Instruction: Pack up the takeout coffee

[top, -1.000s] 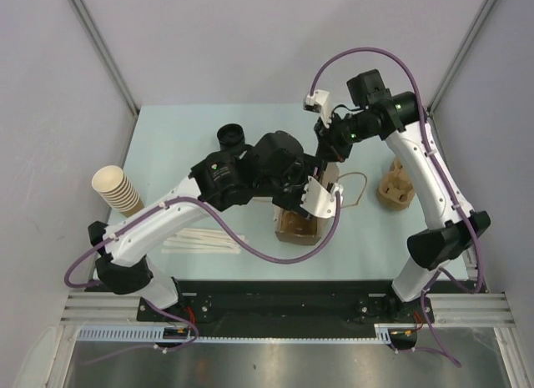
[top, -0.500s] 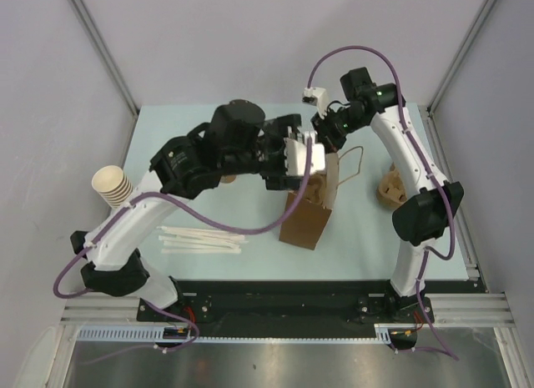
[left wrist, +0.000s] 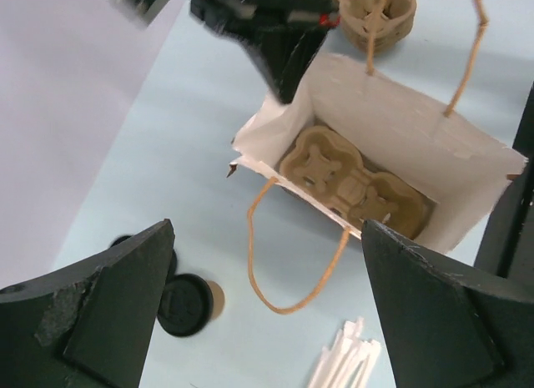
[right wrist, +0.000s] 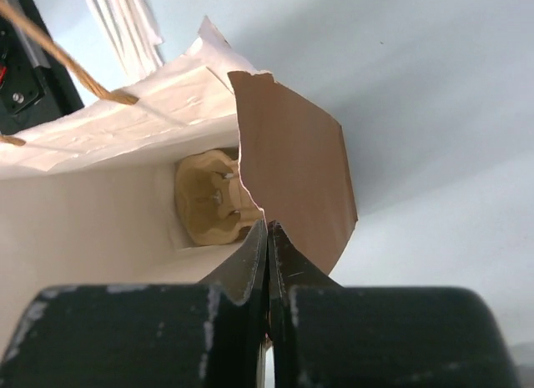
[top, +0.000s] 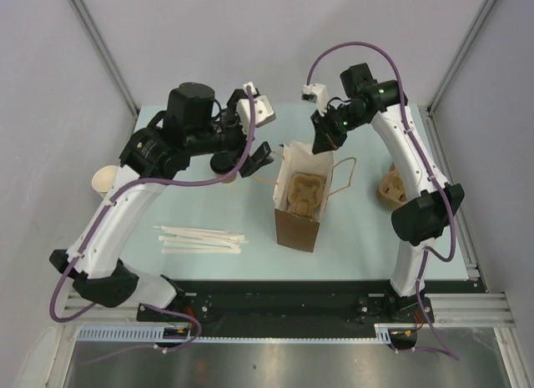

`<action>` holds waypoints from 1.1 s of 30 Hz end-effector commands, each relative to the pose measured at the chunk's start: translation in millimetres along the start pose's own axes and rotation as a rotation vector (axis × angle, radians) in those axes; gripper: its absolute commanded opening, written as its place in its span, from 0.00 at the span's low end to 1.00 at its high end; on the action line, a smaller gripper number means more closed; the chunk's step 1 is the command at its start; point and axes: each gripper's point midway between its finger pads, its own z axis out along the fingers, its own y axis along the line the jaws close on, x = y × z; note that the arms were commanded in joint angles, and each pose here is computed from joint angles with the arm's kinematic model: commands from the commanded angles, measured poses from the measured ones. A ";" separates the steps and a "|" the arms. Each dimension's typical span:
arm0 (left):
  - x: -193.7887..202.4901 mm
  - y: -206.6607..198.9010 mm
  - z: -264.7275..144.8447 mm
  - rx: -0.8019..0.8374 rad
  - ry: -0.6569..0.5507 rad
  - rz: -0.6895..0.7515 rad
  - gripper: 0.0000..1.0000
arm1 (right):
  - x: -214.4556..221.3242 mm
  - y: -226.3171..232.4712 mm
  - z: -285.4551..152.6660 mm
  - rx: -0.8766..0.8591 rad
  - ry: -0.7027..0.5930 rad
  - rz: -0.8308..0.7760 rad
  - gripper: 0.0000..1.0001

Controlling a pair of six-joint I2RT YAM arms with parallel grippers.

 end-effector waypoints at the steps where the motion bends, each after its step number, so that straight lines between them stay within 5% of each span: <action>1: -1.6 7.7 -23.1 -0.041 -0.080 -0.078 1.00 | -6.4 56.0 -29.9 -0.033 -0.038 -0.103 0.00; 13: 68.8 41.9 -24.6 -0.111 -0.011 -0.264 1.00 | -3.2 104.6 -48.3 0.016 -0.095 -0.174 0.00; 33: 212.9 125.7 25.1 -0.346 0.329 -0.590 0.99 | -6.3 30.8 -34.4 0.007 -0.131 0.003 0.00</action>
